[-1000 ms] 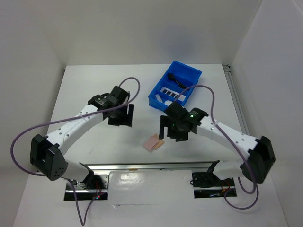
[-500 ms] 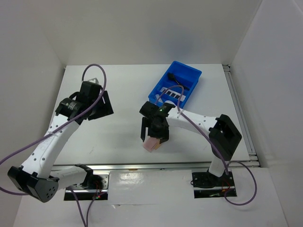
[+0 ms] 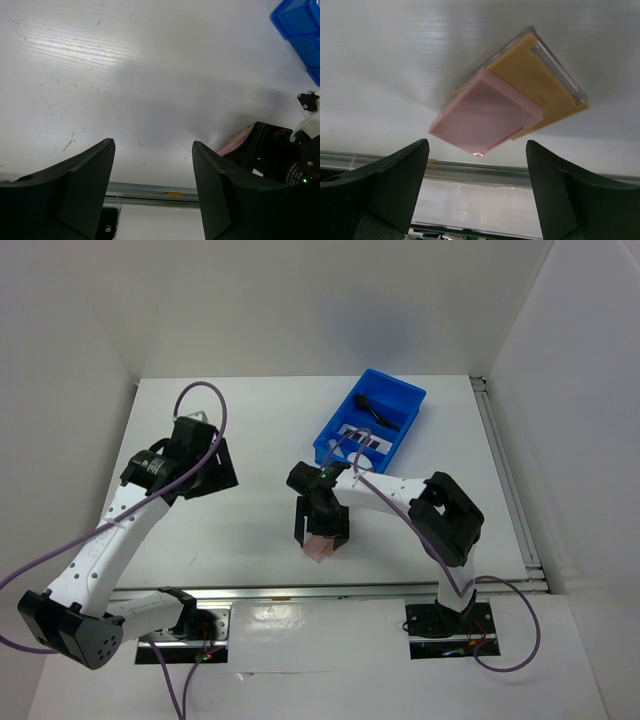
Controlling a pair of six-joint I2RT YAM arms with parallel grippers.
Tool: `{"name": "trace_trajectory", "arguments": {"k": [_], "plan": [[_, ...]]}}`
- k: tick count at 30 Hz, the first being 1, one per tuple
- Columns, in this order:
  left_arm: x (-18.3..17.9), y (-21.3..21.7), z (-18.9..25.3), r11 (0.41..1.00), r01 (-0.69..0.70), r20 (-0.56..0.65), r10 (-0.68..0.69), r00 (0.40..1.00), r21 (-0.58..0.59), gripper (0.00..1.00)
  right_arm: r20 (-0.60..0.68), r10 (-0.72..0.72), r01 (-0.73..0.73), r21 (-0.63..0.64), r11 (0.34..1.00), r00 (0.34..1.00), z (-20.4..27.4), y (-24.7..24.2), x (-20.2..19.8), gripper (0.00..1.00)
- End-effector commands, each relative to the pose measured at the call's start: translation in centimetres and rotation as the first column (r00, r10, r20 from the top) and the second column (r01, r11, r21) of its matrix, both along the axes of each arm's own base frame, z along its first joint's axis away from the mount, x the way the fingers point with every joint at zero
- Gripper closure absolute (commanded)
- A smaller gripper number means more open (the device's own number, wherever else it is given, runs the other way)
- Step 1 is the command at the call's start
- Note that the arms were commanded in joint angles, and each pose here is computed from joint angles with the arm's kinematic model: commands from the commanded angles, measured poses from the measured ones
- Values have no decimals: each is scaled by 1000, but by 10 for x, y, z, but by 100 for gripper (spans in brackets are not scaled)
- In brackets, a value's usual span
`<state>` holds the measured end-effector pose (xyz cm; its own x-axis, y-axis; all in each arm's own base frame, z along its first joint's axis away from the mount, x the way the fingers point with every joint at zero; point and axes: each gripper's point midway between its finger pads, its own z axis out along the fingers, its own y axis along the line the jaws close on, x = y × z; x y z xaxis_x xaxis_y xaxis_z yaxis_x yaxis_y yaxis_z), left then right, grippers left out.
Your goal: Organize the makeup
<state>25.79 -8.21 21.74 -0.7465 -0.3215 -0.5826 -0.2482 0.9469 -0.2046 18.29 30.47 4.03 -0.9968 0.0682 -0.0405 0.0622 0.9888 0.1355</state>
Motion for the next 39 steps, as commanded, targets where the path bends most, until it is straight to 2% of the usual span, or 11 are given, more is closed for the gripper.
{"name": "trace_trajectory", "arguments": {"k": [1,12,16,19,22,30,33,39], "plan": [[4,1,7,1000,4,40,-4,999,-11,24,54,7,-10,58,998,999,4,20,20,15],[6,0,5,1000,6,41,-5,999,-13,24,67,44,-46,18,999,997,-12,26,32,17],[4,2,4,1000,0,33,0,999,-2,24,80,51,-50,-20,999,995,-17,22,32,28],[5,5,4,1000,-9,33,10,999,-2,24,77,60,-57,-42,997,995,-21,18,31,43],[5,5,4,1000,-9,33,10,999,-2,24,84,60,-56,-48,997,995,-21,17,33,46],[6,4,1,1000,-9,24,9,1000,1,24,126,83,-73,-84,994,988,-13,18,37,46],[6,4,1,1000,-9,24,9,1000,1,24,142,90,-80,-79,994,986,-7,23,38,51],[6,6,2,1000,-16,37,16,999,5,24,167,95,-85,-69,994,981,3,26,43,74]]}}
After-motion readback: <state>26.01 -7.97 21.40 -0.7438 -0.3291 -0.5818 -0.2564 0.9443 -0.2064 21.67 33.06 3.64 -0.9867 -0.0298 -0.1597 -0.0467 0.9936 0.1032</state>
